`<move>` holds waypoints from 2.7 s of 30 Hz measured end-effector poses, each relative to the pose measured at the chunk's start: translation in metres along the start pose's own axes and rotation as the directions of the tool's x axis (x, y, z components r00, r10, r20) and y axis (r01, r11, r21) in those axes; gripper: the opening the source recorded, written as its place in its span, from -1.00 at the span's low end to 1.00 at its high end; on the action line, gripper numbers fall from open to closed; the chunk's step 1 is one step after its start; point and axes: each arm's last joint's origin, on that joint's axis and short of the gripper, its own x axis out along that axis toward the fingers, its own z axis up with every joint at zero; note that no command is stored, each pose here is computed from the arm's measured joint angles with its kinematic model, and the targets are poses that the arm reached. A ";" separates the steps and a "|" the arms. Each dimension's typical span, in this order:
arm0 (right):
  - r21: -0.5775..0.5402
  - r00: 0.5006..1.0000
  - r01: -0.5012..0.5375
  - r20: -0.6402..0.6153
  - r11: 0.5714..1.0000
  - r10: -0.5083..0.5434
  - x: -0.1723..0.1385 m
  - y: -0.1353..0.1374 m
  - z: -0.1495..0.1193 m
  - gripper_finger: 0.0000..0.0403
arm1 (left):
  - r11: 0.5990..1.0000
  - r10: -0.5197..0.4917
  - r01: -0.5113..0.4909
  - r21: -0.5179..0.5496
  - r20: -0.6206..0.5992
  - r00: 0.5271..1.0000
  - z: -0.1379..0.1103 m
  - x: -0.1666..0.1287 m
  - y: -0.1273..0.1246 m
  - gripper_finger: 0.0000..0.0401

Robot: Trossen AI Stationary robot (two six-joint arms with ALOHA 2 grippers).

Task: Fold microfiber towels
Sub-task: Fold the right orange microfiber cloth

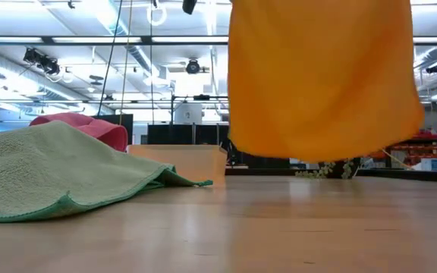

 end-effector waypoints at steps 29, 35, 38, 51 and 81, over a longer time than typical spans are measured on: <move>0.522 0.883 -0.073 -0.362 0.850 0.298 0.109 0.173 -0.204 -0.99 | 0.912 -0.181 0.050 -0.407 -0.289 0.940 -0.225 -0.039 -0.133 -0.98; 0.457 0.907 0.164 -0.418 0.874 0.049 0.115 0.143 -0.193 -0.99 | 0.926 -0.022 -0.088 -0.367 -0.284 0.959 -0.212 -0.018 -0.098 -0.98; 0.418 0.883 0.283 -0.464 0.863 -0.064 0.123 0.132 -0.191 -0.99 | 0.926 0.063 -0.179 -0.332 -0.333 0.941 -0.213 -0.009 -0.078 -0.98; 0.379 0.808 0.508 -0.522 0.773 -0.275 0.152 0.103 -0.193 -0.99 | 0.925 0.164 -0.274 -0.262 -0.377 0.912 -0.209 0.008 -0.042 -0.98; 0.326 0.723 0.632 -0.574 0.704 -0.384 0.166 0.089 -0.163 -0.31 | 0.922 0.119 -0.265 -0.284 -0.444 0.888 -0.209 0.013 -0.028 -0.15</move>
